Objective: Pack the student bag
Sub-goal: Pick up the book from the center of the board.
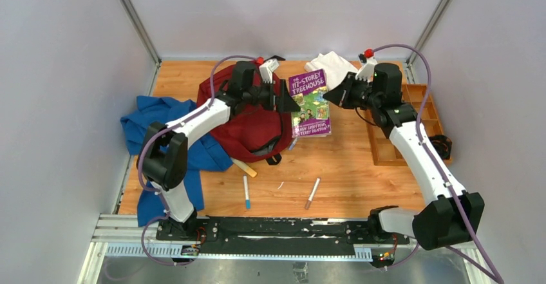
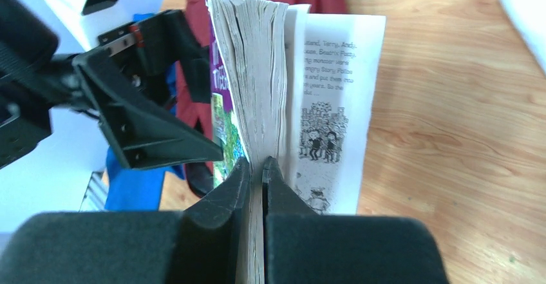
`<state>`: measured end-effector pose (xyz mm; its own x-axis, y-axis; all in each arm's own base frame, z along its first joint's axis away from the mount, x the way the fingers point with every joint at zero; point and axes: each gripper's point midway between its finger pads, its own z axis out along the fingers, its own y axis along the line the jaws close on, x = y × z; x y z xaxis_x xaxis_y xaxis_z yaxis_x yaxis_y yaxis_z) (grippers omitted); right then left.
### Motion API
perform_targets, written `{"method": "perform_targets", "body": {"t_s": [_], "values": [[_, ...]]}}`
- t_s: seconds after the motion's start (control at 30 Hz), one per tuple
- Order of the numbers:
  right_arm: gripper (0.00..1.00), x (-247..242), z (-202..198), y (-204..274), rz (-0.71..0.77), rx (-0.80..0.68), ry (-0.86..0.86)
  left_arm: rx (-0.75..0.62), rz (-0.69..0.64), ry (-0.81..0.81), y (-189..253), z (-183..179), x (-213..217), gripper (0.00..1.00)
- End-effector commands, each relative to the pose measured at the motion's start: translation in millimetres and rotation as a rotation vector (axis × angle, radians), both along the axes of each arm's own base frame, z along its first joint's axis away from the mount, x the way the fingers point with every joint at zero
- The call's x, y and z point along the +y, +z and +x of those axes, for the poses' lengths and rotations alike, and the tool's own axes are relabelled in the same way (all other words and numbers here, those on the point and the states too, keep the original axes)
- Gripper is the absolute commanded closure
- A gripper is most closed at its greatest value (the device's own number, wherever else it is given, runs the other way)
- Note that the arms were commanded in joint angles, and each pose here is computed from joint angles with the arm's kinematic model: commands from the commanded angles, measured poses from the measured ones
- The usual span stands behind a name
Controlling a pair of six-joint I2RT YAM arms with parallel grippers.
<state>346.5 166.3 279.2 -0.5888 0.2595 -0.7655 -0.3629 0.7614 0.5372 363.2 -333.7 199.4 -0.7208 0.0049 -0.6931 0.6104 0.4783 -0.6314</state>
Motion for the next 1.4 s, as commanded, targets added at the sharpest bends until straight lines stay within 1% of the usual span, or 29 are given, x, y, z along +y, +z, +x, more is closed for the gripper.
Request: {"method": "perform_targets", "body": {"t_s": [0.0, 0.1, 0.17, 0.2, 0.27, 0.33, 0.37, 0.4, 0.47, 0.5, 0.53, 0.57, 0.6, 0.63, 0.7, 0.77, 0.8, 0.87, 0.97, 1.0, 1.13, 1.37], "values": [[1.0, 21, -19, 35, 0.113, -0.113, 0.165, -0.035, -0.132, -0.082, 32, -6, -12, 0.0], [1.0, 26, -20, 28, 0.15, -0.083, 0.181, 0.002, -0.182, -0.094, 32, -9, -16, 0.0], [1.0, 27, -17, 17, 0.154, -0.051, 0.18, 0.015, -0.265, -0.097, 42, -10, -20, 0.02], [1.0, 28, -15, 11, 0.154, -0.035, 0.178, 0.019, -0.313, -0.094, 49, -11, -22, 0.05], [1.0, 28, -11, -1, 0.156, 0.0, 0.171, 0.025, -0.397, -0.095, 62, -11, -24, 0.15], [1.0, 30, -8, -12, 0.158, 0.035, 0.172, 0.03, -0.447, -0.097, 71, -11, -25, 0.3], [1.0, 30, -6, -19, 0.156, 0.058, 0.17, 0.032, -0.461, -0.098, 74, -11, -25, 0.4], [1.0, 30, -5, -23, 0.151, 0.076, 0.167, 0.034, -0.467, -0.096, 77, -10, -25, 0.55], [1.0, 27, -4, -31, 0.132, 0.11, 0.148, 0.038, -0.477, -0.085, 81, -8, -23, 0.79], [0.87, 25, -5, -33, 0.124, 0.123, 0.143, 0.042, -0.483, -0.073, 84, -5, -20, 0.91], [0.65, 22, -6, -34, 0.117, 0.135, 0.136, 0.043, -0.489, -0.056, 88, -2, -17, 1.0], [0.47, 19, -9, -35, 0.111, 0.142, 0.126, 0.045, -0.495, -0.03, 91, 2, -13, 1.0], [0.35, 15, -11, -35, 0.109, 0.146, 0.106, 0.045, -0.501, 0.002, 95, 6, -8, 1.0], [0.26, 10, -14, -37, 0.113, 0.158, 0.076, 0.051, -0.495, 0.048, 96, 12, -1, 1.0], [0.13, 1, -24, -42, 0.149, 0.192, 0.001, 0.042, -0.485, 0.152, 102, 23, 13, 1.0], [0.07, 1, -37, -43, 0.232, 0.212, -0.035, 0.033, -0.47, 0.265, 108, 30, 27, 1.0], [0.06, 5, -45, -43, 0.32, 0.241, -0.053, 0.036, -0.474, 0.324, 111, 33, 34, 1.0], [0.04, 13, -59, -39, 0.471, 0.24, -0.048, 0.065, -0.5, 0.416, 111, 36, 44, 1.0], [0.0, 27, -78, -44, 0.648, 0.241, -0.032, 0.084, -0.539, 0.479, 118, 35, 49, 1.0], [0.0, 33, -82, -34, 0.697, 0.195, -0.003, 0.087, -0.551, 0.487, 120, 34, 48, 1.0], [0.0, 49, -89, -25, 0.773, 0.158, 0.058, 0.094, -0.604, 0.5, 133, 31, 45, 1.0], [0.0, 62, -80, 1, 0.935, 0.094, 0.137, 0.132, -0.622, 0.521, 130, 33, 46, 1.0]]}}
